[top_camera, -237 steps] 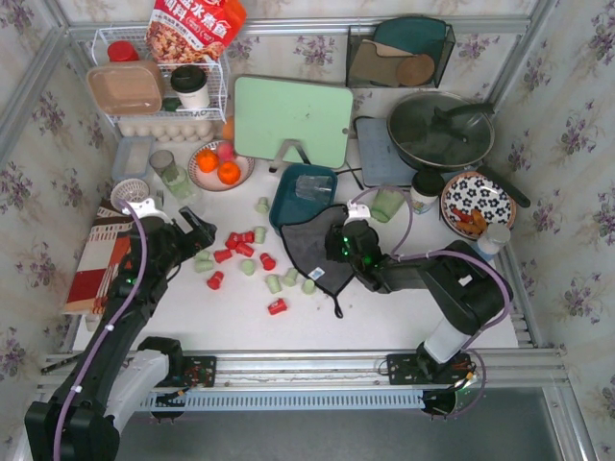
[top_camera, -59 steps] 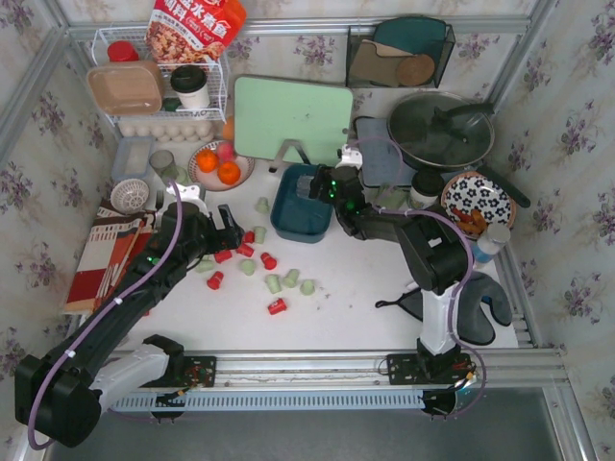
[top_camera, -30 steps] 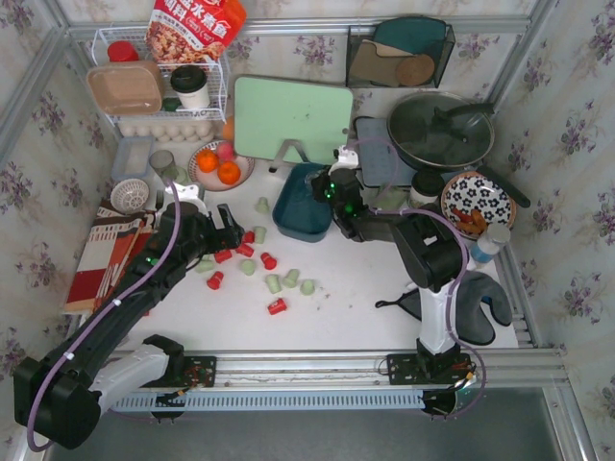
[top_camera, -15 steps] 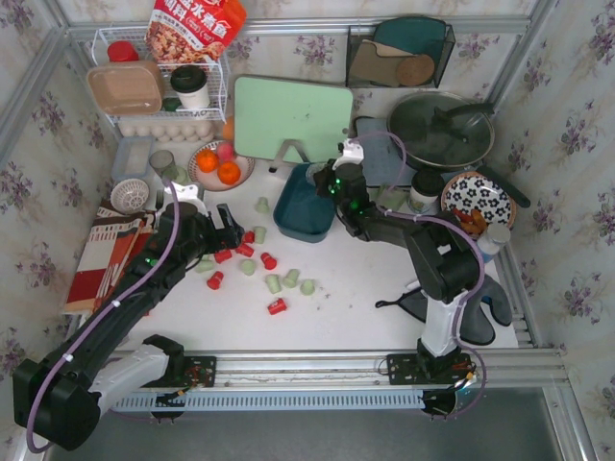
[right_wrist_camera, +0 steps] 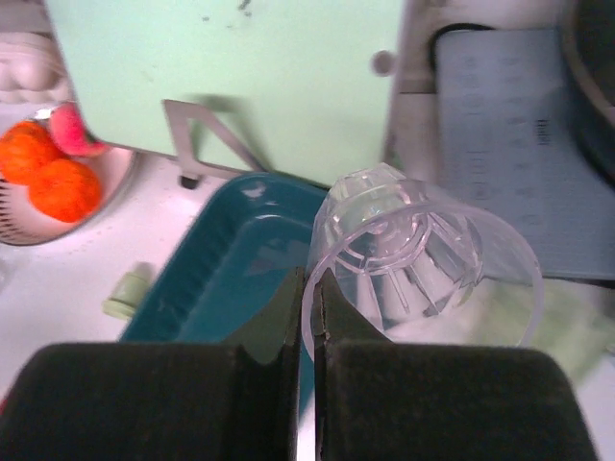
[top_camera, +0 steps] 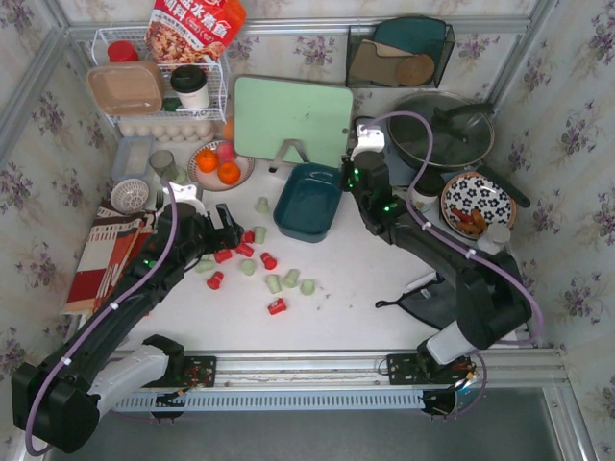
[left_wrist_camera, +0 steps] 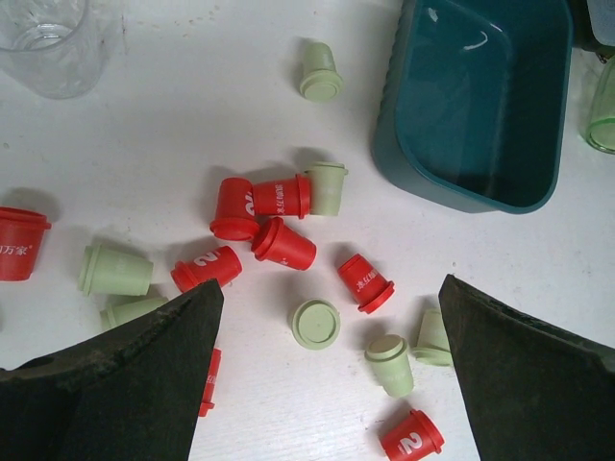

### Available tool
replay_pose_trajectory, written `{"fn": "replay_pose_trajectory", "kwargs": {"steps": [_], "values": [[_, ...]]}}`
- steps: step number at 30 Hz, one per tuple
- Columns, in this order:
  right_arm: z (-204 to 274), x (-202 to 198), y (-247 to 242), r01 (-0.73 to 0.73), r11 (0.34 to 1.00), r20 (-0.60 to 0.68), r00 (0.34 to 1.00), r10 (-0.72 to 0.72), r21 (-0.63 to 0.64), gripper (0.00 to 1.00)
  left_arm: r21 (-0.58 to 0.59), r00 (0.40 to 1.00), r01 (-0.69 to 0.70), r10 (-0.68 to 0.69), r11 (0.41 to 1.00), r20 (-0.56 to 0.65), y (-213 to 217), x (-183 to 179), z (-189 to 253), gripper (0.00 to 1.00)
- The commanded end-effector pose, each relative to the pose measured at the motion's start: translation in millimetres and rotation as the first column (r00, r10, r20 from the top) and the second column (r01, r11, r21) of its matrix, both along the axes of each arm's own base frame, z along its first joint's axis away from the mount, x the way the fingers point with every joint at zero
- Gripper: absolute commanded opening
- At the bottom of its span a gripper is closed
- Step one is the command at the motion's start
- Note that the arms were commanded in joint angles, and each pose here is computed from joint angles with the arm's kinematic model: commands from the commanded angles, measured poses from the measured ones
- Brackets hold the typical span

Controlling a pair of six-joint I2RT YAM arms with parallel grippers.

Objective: Mix the coffee capsules in the storage basket

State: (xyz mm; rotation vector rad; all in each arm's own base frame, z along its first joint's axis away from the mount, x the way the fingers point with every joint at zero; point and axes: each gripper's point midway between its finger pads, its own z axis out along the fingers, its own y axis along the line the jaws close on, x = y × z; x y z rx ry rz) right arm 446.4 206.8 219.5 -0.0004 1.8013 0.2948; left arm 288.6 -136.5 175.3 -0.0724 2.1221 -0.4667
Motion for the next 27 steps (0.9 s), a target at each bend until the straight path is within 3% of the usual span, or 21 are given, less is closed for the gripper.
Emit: {"fn": "replay_pose_trajectory", "kwargs": {"steps": [1,7,11,20,27], "values": [[-2.9,-23.0,-55.5,0.124,0.952,-0.064,0.987,-0.147,-0.279,0.0,-0.016,1.0,-0.003,0.003,1.0,0.01,-1.3,0.4,4.5,0.97],[-11.2,-62.4,-112.2,0.198,0.843,-0.121,0.948,-0.295,-0.5,0.0,-0.024,1.0,-0.001,0.001,1.0,0.008,-2.3,-0.1,4.9,0.97],[-21.6,-79.9,-134.4,0.209,0.8,-0.158,0.923,-0.352,-0.562,0.0,-0.022,1.0,-0.001,0.001,1.0,0.006,-2.6,0.5,3.9,0.97],[-78.4,-87.3,-167.2,0.143,0.88,-0.371,0.868,-0.331,-0.452,0.0,-0.007,1.0,-0.012,0.012,1.0,0.011,1.0,-0.1,4.8,0.97],[-98.2,-83.0,-177.4,0.135,0.88,-0.425,0.835,-0.349,-0.456,0.0,-0.01,1.0,-0.013,0.014,1.0,0.025,2.6,-2.2,9.5,0.97]]}}
